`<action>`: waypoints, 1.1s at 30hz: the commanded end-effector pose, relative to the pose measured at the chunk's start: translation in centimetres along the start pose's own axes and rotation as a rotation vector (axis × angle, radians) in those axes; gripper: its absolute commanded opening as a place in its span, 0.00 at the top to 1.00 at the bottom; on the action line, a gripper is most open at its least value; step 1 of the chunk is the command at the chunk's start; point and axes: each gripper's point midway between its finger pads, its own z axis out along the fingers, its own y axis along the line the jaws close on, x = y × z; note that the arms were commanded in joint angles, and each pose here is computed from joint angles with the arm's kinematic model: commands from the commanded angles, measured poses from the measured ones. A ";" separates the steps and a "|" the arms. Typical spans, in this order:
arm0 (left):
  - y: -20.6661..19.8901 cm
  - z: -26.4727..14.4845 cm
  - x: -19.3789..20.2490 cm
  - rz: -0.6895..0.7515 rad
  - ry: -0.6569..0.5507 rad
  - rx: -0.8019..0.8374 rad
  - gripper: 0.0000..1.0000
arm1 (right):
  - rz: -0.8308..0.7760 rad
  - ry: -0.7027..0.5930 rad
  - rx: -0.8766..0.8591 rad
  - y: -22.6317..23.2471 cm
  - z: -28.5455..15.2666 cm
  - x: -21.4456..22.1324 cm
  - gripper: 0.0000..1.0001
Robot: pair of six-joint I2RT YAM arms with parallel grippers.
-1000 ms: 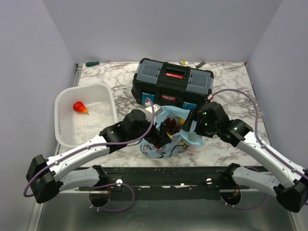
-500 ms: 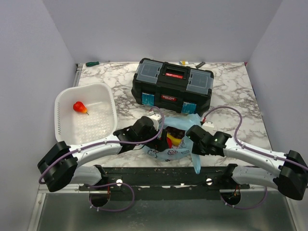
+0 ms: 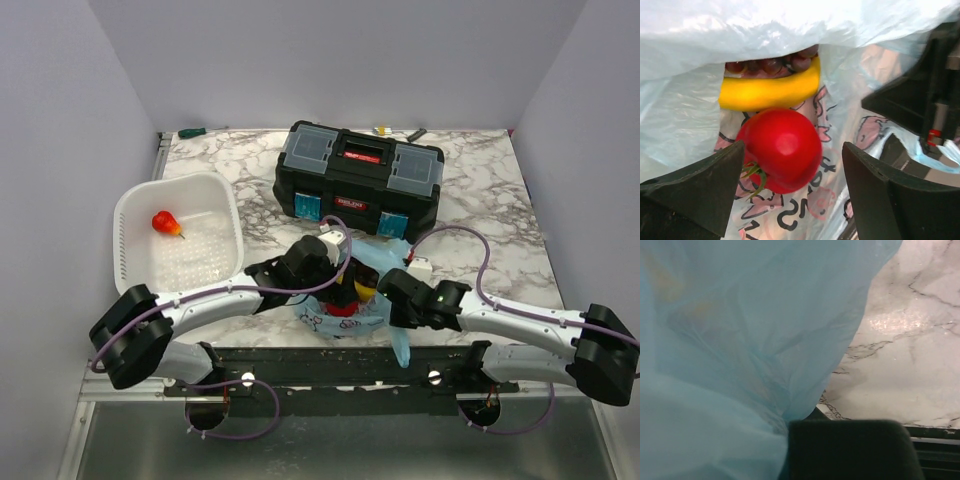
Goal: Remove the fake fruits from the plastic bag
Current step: Take out the fake fruit from the plastic bag.
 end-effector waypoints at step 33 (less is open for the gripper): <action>-7.8 -12.2 -9.2 0.125 -0.337 0.227 0.60 | -0.012 -0.022 -0.041 0.2 0.2 0.3 0.99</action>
